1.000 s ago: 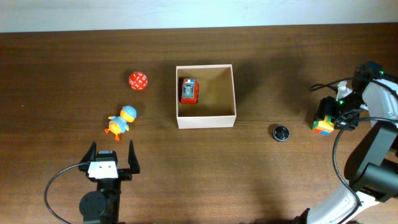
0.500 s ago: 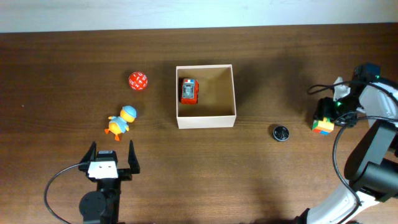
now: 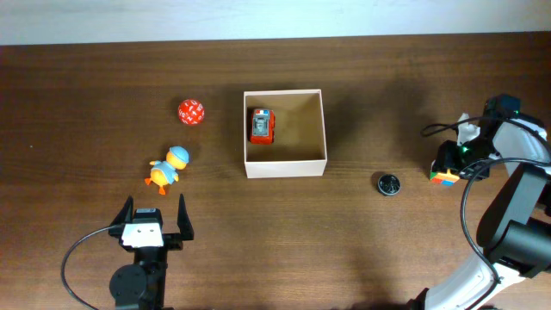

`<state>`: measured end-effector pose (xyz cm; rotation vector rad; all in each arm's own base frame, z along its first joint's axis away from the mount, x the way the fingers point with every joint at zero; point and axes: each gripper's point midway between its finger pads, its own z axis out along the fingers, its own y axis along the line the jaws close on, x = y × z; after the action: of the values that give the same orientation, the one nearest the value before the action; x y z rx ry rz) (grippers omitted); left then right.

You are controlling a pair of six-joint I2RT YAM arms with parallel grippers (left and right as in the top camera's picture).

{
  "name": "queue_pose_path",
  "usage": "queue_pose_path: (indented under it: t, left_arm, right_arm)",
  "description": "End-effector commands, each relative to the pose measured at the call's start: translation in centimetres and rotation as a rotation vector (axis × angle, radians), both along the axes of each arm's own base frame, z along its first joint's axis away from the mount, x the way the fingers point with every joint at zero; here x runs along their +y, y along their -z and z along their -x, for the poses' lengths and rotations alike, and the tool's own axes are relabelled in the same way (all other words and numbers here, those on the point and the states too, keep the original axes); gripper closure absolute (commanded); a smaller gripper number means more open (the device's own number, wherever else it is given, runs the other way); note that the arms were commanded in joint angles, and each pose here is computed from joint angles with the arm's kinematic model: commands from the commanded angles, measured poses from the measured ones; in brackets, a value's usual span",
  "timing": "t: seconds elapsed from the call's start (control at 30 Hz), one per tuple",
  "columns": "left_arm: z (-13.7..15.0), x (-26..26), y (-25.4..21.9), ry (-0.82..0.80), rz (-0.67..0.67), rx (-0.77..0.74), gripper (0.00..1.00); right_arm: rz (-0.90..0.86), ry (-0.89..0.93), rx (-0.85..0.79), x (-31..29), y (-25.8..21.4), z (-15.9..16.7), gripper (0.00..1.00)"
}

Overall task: Pack container
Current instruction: 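Grasp the colored cube with the right gripper and lift it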

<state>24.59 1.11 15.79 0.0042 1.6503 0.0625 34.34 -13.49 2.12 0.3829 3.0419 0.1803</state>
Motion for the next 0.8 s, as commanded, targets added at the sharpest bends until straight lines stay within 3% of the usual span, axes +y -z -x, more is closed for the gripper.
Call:
queue_pose_path:
  t: [0.0, 0.37, 0.53, 0.77]
  left_arm:
    - [0.0, 0.2, 0.1, -0.006, -0.016, 0.000, 0.01]
    - [0.0, 0.2, 0.1, -0.006, -0.016, 0.000, 0.01]
    - [0.0, 0.2, 0.1, -0.006, -0.016, 0.000, 0.01]
    - [0.0, 0.2, 0.1, -0.006, -0.016, 0.000, 0.01]
  right_arm:
    - [-0.013, -0.001, 0.006, 0.1, 0.5, 0.1, 0.53]
    - [-0.048, -0.003, -0.039, 0.6, 0.0, -0.9, 0.54]
    - [-0.172, -0.015, -0.155, 2.2, -3.2, -3.8, 0.54]
    - [-0.458, -0.143, -0.405, 6.8, -11.4, -8.2, 0.53]
